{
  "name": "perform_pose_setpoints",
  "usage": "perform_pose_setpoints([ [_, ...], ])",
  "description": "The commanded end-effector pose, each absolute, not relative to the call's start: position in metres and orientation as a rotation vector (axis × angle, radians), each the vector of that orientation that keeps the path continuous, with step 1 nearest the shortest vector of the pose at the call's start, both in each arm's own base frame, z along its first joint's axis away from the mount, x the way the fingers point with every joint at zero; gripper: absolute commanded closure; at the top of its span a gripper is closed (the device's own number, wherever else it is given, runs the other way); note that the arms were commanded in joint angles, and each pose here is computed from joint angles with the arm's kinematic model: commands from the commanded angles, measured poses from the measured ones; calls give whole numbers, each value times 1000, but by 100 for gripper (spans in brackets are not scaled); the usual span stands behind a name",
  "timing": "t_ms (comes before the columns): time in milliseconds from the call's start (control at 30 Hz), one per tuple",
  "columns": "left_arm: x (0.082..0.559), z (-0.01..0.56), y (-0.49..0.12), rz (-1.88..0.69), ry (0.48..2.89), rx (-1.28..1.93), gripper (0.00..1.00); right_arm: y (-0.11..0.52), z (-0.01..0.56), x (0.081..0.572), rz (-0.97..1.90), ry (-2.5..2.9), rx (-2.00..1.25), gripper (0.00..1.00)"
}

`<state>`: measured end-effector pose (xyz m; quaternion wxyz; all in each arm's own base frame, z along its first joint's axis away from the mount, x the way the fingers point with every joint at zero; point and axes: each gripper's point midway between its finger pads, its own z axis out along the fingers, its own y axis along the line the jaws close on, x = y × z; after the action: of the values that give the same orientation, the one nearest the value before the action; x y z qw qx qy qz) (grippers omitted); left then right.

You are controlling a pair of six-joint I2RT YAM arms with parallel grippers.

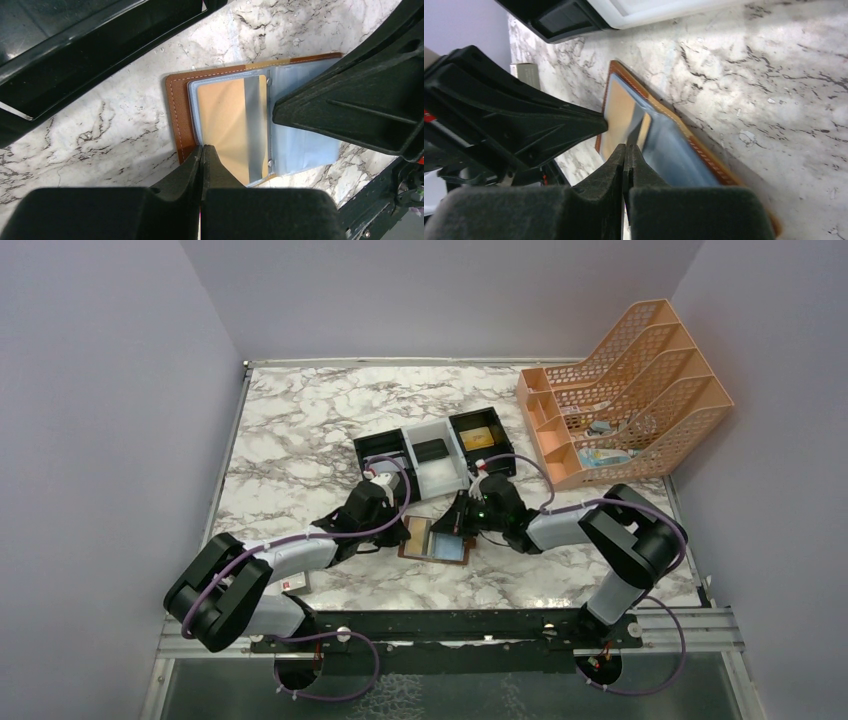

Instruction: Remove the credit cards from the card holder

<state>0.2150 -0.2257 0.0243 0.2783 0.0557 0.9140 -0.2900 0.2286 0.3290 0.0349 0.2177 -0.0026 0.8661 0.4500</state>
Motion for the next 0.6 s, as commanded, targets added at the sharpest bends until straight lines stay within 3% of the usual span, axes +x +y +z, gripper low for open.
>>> perform_pose_setpoints([
  [0, 212, 20, -221, -734, 2486, 136, 100, 325, 52, 231, 1279, 2348, -30, 99],
  [267, 212, 26, -221, -752, 2468, 121, 100, 316, 51, 232, 1277, 2367, -43, 98],
  [567, 211, 31, -221, -765, 2449, 101, 100, 326, 47, 227, 1274, 2387, -70, 80],
])
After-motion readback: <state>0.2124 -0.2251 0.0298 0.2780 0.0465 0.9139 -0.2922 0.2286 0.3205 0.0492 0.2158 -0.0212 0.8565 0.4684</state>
